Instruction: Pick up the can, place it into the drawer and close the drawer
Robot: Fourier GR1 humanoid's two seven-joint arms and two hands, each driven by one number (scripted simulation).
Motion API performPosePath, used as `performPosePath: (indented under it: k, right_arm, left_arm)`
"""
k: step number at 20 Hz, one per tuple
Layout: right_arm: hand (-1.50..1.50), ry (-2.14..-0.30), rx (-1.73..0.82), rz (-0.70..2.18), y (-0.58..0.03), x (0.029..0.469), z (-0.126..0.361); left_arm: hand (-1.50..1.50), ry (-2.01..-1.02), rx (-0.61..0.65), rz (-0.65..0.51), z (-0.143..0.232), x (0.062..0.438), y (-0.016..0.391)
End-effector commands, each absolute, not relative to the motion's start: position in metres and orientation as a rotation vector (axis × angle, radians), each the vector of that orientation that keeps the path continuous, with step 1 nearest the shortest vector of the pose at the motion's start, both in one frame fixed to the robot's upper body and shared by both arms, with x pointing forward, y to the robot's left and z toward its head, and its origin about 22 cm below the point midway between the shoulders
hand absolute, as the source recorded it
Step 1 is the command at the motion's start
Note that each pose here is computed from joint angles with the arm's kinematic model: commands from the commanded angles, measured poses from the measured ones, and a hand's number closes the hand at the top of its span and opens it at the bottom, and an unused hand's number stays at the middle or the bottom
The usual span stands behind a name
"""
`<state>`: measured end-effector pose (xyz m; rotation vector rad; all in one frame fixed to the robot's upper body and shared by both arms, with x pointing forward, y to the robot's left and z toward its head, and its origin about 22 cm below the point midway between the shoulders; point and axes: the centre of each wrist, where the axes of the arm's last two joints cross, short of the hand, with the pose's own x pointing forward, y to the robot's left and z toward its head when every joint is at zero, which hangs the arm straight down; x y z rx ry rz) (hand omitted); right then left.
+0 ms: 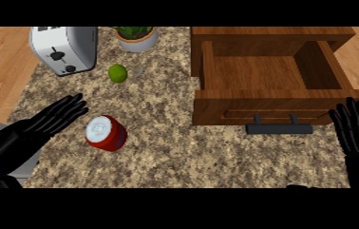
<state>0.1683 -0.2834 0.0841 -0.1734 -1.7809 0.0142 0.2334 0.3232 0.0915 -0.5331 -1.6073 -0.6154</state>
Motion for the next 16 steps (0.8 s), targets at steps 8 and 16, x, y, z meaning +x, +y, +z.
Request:
performPosePath:
  k: [8, 16]
  right_arm:
    - [-1.5, -1.775, -0.178, 0.027, -0.308, 0.162, 0.077]
    - [-1.5, -1.781, -0.163, 0.026, -0.293, 0.181, 0.065]
  left_arm:
    - [-1.5, -1.57, -0.511, -0.613, 0.057, 0.253, 0.307]
    - [-1.5, -1.571, -0.45, -0.584, 0.021, 0.261, 0.321]
